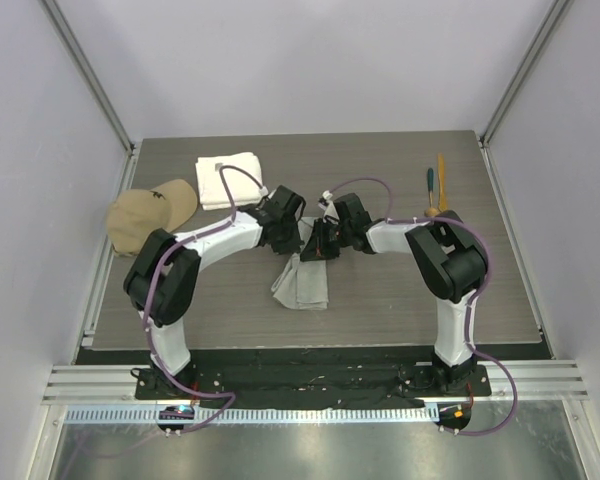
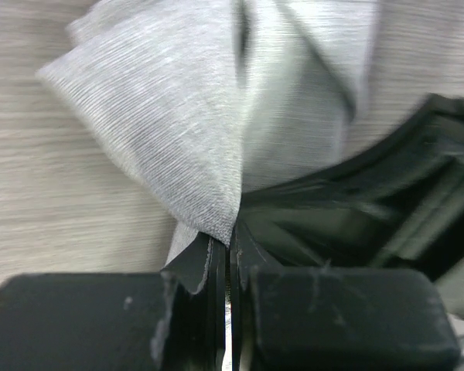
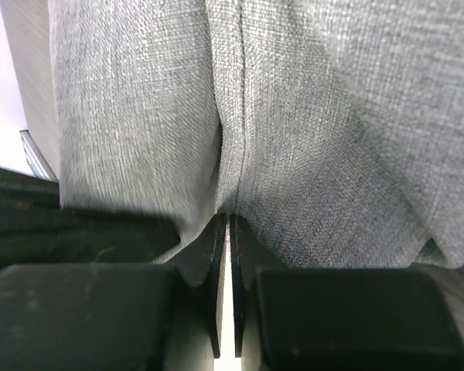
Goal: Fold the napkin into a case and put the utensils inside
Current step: Rotate the 2/3-rectangle-folded napkin at the center of the board, then pick up the 2/3-rectangle-folded napkin at the center of the board.
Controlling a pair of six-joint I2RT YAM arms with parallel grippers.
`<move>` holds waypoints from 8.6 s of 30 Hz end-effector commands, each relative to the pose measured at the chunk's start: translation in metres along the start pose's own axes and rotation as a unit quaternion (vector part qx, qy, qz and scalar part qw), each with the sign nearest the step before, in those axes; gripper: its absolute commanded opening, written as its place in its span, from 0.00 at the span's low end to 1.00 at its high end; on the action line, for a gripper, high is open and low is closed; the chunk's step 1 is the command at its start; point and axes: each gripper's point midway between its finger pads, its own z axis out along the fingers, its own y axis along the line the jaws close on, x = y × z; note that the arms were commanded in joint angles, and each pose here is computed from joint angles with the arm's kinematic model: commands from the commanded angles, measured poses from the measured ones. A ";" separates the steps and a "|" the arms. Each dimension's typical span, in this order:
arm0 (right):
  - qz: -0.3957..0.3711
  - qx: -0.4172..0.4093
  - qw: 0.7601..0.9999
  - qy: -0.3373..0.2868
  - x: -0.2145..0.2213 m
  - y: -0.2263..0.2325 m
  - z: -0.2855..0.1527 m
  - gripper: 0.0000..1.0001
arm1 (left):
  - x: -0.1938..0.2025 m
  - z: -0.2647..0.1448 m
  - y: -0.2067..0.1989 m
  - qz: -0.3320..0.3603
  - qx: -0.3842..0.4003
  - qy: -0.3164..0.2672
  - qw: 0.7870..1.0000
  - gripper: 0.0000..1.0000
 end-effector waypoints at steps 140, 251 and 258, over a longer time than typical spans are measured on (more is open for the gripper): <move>-0.064 0.084 0.994 0.013 -0.067 -0.020 -0.008 0.01 | -0.024 -0.030 0.053 -0.044 0.112 -0.018 0.993 0.55; -0.385 0.244 0.889 0.033 -0.003 0.068 0.071 0.61 | -0.049 -0.221 0.186 -0.240 -0.092 -0.275 0.927 0.63; -0.363 0.265 0.890 0.073 0.020 0.038 0.084 0.55 | -0.045 -0.214 0.186 -0.236 -0.093 -0.263 0.931 0.63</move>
